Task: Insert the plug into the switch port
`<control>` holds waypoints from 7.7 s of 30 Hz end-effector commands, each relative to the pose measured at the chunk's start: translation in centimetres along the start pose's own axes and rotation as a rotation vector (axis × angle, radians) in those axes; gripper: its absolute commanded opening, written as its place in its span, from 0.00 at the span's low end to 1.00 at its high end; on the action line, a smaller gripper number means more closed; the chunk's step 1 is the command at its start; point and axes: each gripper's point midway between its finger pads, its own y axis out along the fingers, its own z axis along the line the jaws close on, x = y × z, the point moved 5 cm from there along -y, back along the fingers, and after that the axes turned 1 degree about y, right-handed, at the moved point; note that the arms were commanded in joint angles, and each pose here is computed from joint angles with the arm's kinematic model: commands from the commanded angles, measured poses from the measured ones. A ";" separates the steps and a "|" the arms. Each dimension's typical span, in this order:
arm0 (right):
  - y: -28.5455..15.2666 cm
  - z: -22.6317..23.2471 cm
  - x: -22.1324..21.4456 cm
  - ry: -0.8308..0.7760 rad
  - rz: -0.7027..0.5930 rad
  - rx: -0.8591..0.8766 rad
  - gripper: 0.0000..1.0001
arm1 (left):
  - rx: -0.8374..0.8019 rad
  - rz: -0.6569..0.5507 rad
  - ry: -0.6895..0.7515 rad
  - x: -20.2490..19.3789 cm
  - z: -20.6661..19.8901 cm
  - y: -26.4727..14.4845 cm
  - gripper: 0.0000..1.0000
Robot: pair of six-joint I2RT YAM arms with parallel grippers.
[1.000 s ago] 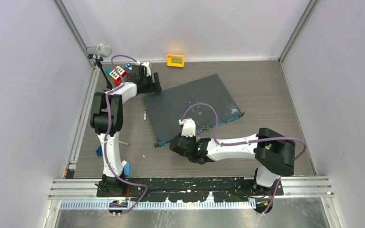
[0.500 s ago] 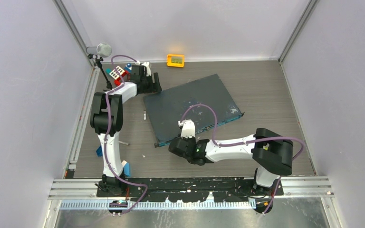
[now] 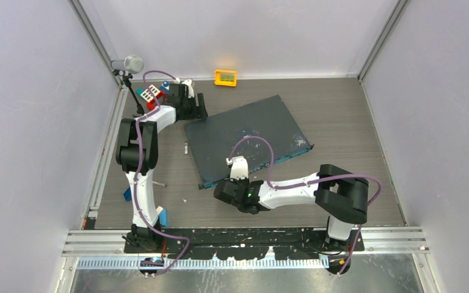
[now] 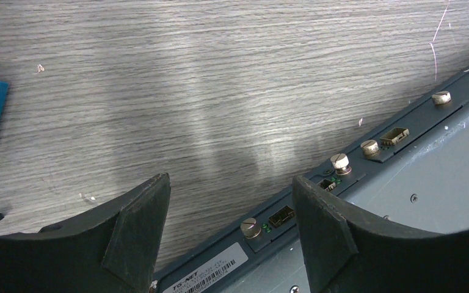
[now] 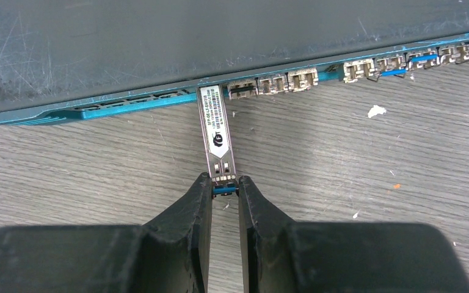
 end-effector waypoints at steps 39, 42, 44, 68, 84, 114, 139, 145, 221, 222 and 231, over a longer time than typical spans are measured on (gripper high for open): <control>0.1 0.2 0.9 0.016 -0.118 0.076 0.00 | -0.037 0.042 0.024 -0.2 -0.5 0.2 0.74; -0.2 0.0 1.2 0.013 -0.126 0.079 0.01 | -0.037 0.044 0.023 -0.3 -0.5 0.2 0.74; -0.5 0.1 1.3 -0.004 -0.125 0.091 0.00 | -0.038 0.042 0.024 -0.2 -0.5 0.2 0.74; -0.6 0.7 0.2 -0.053 -0.058 0.141 0.01 | -0.040 0.046 0.024 -0.2 -0.5 0.2 0.74; -0.4 0.5 -0.2 -0.069 -0.036 0.109 0.01 | -0.042 0.052 0.023 -0.3 -0.5 0.3 0.74; -0.8 0.4 1.5 -0.007 -0.116 0.106 0.00 | -0.042 0.053 0.023 -0.3 -0.5 0.4 0.74; -0.6 0.5 1.9 0.040 -0.169 0.112 0.00 | -0.044 0.054 0.023 -0.3 -0.5 0.4 0.74; -0.4 0.7 2.2 0.044 -0.178 0.100 0.00 | -0.044 0.055 0.023 -0.3 -0.6 0.4 0.74; -1.9 -0.5 -0.3 -0.013 -0.091 0.227 0.21 | -0.057 0.058 0.030 -0.3 -0.8 0.0 0.74; -1.8 -0.6 -0.5 -0.011 -0.088 0.226 0.17 | -0.058 0.057 0.030 -0.2 -0.8 0.0 0.74; -0.6 -0.2 -1.8 0.035 -0.082 0.250 0.00 | -0.057 0.059 0.031 -0.3 -0.8 0.1 0.74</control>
